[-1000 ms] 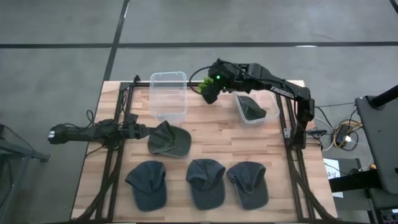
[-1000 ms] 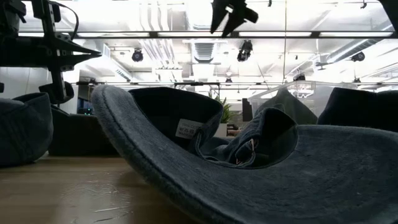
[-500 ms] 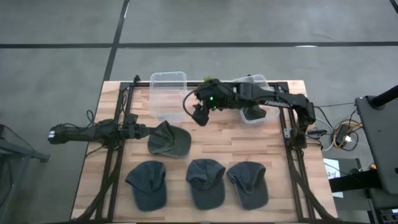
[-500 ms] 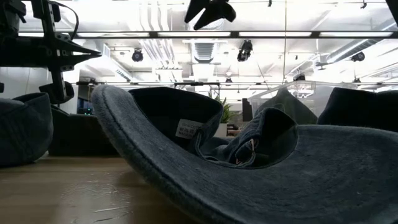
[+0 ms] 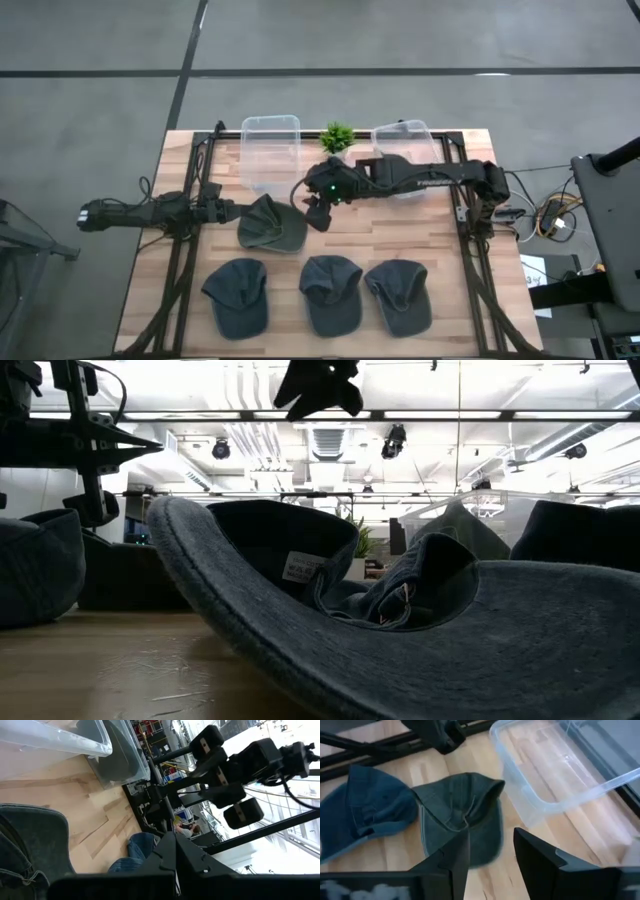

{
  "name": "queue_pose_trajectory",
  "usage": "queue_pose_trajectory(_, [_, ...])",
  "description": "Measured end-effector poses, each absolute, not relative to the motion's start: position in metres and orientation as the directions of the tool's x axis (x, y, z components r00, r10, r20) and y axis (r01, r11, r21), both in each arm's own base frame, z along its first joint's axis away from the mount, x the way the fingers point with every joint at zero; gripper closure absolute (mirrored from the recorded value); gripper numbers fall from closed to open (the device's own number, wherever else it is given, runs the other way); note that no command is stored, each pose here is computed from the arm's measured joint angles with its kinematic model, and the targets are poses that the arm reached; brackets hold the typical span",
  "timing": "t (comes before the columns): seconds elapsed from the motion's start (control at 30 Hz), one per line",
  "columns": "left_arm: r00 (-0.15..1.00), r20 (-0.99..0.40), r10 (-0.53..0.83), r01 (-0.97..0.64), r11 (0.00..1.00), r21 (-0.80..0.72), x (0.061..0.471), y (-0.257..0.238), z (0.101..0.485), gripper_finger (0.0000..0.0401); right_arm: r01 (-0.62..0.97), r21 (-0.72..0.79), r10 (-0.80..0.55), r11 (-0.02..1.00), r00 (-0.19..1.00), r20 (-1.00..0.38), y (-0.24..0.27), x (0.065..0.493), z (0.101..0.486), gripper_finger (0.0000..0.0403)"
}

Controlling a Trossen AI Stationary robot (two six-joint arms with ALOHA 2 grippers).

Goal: Pick & Place hat
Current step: Put the left blue cap into the left transparent bin

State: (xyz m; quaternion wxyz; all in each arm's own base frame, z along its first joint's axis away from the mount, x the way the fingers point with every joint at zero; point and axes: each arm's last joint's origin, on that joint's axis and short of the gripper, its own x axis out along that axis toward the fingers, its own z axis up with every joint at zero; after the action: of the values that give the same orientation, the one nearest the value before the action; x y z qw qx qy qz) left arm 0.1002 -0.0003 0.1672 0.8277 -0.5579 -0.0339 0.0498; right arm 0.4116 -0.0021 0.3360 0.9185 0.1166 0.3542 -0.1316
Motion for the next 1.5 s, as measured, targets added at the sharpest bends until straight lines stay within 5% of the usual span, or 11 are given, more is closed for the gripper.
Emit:
queue_pose_trajectory(0.47, [0.993,0.001,0.12,-0.045,0.373,-0.927,0.1,0.0,0.167,0.0401,0.185,0.287,0.078,0.94,0.701,-0.709,0.015,0.406,0.313,0.0321])
queue_pose_trajectory(0.87, [0.998,0.048,0.033,0.036,0.283,-0.958,0.099,-0.003,0.179,0.0401,0.222,0.289,0.058,0.931,0.694,-0.717,0.019,0.403,0.31,0.0321])
queue_pose_trajectory(1.03, [0.996,0.089,-0.005,0.085,0.355,-0.931,0.092,-0.003,0.208,0.0401,0.226,0.282,0.056,0.932,0.681,-0.731,0.02,0.402,0.304,0.0321])
queue_pose_trajectory(1.2, [0.992,-0.064,-0.11,-0.011,0.429,-0.903,0.086,-0.006,0.219,0.0401,0.241,0.286,0.058,0.927,0.663,-0.746,0.022,0.401,0.296,0.0321])
queue_pose_trajectory(1.5, [0.947,-0.134,-0.292,0.023,0.479,-0.878,0.097,-0.012,0.259,0.0397,0.225,0.287,0.071,0.931,0.661,-0.747,0.03,0.4,0.295,0.0321])
